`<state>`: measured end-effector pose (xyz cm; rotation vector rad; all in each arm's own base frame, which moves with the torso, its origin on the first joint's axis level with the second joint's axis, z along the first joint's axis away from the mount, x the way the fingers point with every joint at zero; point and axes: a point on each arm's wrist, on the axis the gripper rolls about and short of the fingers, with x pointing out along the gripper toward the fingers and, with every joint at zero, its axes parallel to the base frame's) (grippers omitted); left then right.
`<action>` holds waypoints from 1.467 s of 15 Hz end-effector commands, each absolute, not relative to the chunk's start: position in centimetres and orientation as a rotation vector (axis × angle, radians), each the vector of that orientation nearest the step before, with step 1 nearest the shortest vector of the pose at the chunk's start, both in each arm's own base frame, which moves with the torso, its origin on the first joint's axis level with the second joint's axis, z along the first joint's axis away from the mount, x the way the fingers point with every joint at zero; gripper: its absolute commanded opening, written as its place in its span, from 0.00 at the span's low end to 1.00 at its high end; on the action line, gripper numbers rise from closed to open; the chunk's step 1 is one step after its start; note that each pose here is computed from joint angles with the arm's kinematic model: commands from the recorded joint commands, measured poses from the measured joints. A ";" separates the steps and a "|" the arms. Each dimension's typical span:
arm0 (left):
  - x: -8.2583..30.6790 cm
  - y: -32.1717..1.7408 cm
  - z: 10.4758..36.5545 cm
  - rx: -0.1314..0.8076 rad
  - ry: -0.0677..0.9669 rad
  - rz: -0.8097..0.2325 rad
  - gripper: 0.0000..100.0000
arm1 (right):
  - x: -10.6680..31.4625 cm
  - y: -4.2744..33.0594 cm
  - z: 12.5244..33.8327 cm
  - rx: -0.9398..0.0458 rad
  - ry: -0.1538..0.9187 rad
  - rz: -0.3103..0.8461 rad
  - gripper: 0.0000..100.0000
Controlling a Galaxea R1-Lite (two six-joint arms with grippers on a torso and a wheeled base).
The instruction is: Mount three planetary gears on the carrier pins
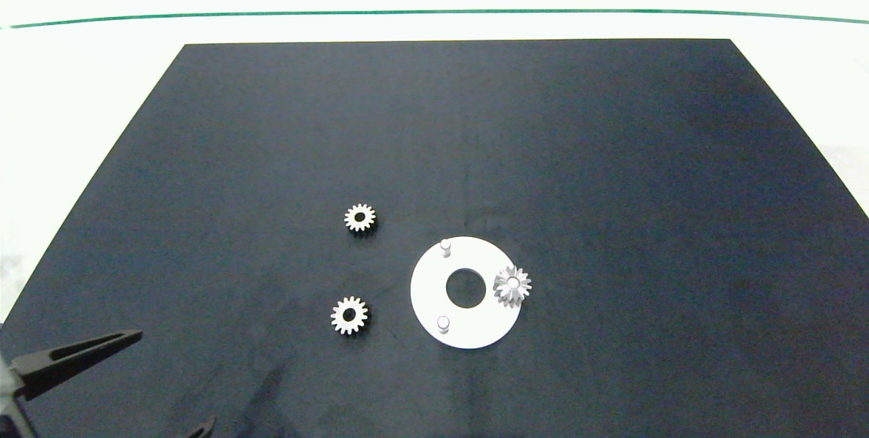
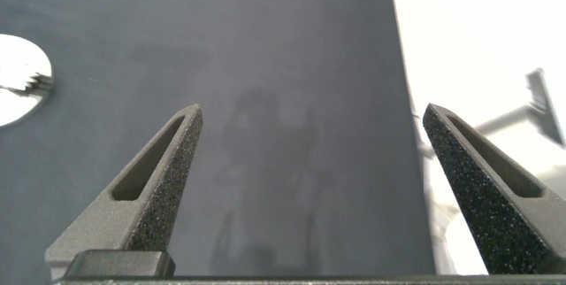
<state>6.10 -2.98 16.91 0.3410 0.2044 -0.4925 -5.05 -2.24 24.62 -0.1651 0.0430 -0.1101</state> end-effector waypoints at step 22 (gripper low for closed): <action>18.0 -11.1 11.9 0.413 0.333 -0.589 1.00 | -8.5 -2.3 18.4 -0.133 0.019 -0.200 1.00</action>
